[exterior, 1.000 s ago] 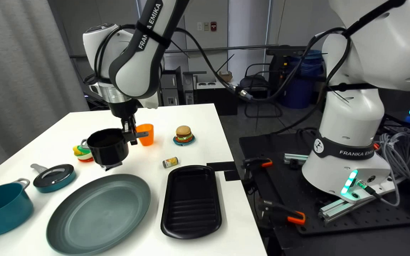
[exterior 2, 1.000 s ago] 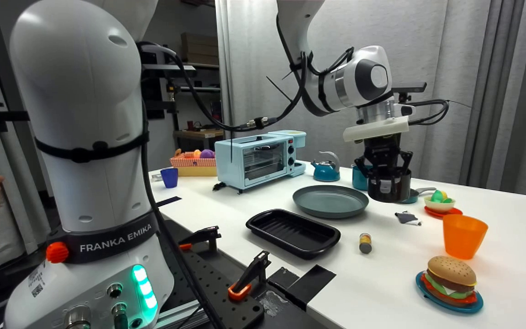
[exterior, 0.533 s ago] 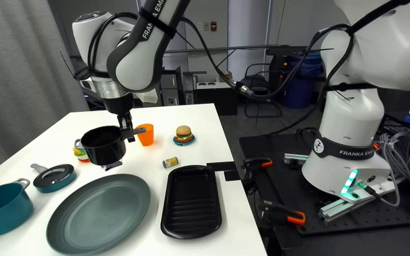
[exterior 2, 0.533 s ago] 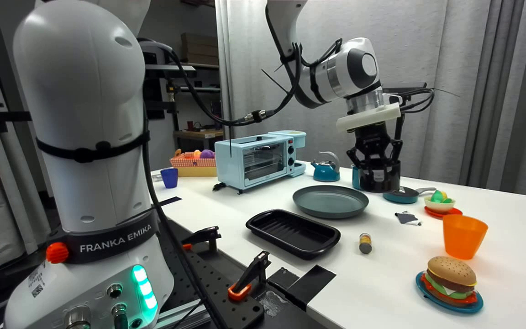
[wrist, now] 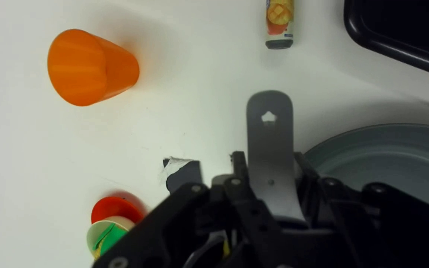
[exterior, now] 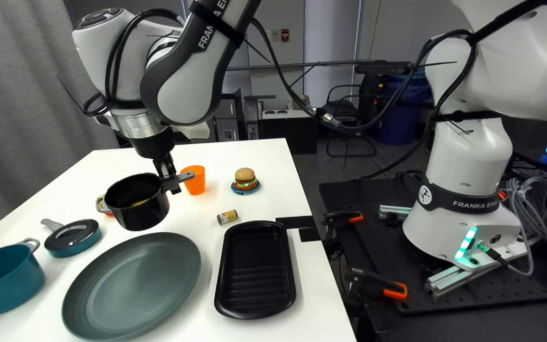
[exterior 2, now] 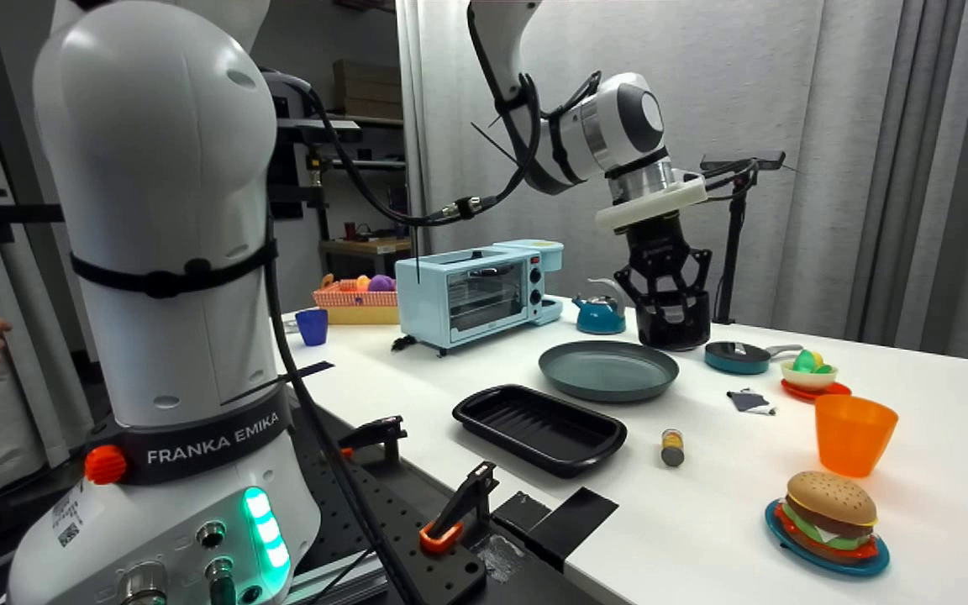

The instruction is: Pour out the potato chips from the black measuring cup and put them on the grey plate

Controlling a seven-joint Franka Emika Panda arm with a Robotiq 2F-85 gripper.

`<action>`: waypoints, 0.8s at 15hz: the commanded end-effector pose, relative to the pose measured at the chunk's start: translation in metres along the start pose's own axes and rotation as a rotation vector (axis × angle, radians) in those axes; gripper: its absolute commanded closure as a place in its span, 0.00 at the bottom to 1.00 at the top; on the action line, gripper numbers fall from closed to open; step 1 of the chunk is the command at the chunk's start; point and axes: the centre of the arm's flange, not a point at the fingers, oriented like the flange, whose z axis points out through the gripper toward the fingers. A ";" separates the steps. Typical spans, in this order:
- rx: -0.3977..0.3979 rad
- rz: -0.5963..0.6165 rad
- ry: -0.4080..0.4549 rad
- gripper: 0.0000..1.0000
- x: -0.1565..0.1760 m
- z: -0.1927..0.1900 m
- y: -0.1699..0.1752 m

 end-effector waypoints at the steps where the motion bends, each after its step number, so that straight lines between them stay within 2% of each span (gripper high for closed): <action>1: -0.096 0.040 -0.026 0.92 -0.003 -0.003 -0.006; 6: -0.186 0.144 -0.042 0.92 -0.008 0.008 -0.007; 8: -0.200 0.150 -0.047 0.92 -0.007 0.011 -0.013; 12: -0.278 0.117 -0.048 0.92 -0.002 0.009 -0.026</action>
